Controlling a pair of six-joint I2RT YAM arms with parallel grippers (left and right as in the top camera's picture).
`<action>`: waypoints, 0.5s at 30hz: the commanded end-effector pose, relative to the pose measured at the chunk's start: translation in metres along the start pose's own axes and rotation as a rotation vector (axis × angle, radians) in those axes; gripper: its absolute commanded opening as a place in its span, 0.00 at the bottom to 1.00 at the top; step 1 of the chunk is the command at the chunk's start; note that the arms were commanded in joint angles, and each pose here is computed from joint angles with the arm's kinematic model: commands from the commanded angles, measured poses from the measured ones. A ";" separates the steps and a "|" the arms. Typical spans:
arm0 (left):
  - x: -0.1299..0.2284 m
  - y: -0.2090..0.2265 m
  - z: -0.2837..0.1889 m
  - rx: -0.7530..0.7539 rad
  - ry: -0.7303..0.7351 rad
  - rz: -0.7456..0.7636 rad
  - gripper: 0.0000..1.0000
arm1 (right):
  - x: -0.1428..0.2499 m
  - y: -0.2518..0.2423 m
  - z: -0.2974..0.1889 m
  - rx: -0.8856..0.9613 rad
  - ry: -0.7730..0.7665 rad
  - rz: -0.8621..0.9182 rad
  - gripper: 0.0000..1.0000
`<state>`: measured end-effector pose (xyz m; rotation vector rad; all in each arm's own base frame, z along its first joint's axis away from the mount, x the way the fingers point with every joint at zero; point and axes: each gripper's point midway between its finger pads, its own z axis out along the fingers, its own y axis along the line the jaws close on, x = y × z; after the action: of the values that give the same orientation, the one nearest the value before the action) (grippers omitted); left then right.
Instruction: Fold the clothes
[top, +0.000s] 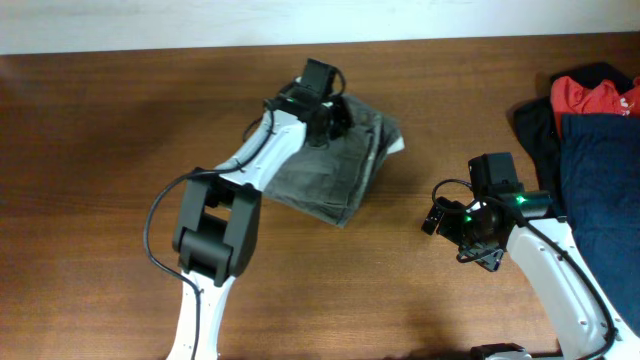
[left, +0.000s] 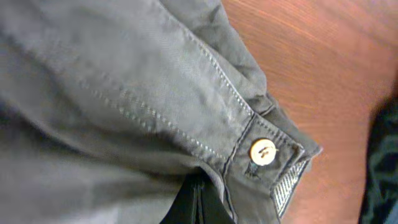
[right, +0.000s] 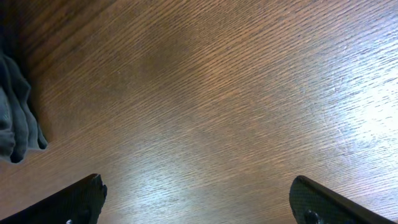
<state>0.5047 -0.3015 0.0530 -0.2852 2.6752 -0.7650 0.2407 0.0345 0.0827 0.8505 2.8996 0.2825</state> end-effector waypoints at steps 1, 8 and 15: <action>0.024 0.000 0.026 -0.006 0.052 0.013 0.01 | 0.000 0.000 0.001 -0.003 0.004 0.009 0.99; 0.024 -0.020 0.011 0.054 0.079 0.132 0.02 | 0.000 0.000 0.001 -0.003 0.004 0.009 0.99; 0.001 -0.068 -0.063 0.122 -0.012 0.270 0.24 | 0.000 0.000 0.001 -0.003 0.004 0.009 0.99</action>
<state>0.4796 -0.3218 0.0450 -0.0678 2.7571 -0.7588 0.2408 0.0345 0.0827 0.8509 2.8991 0.2827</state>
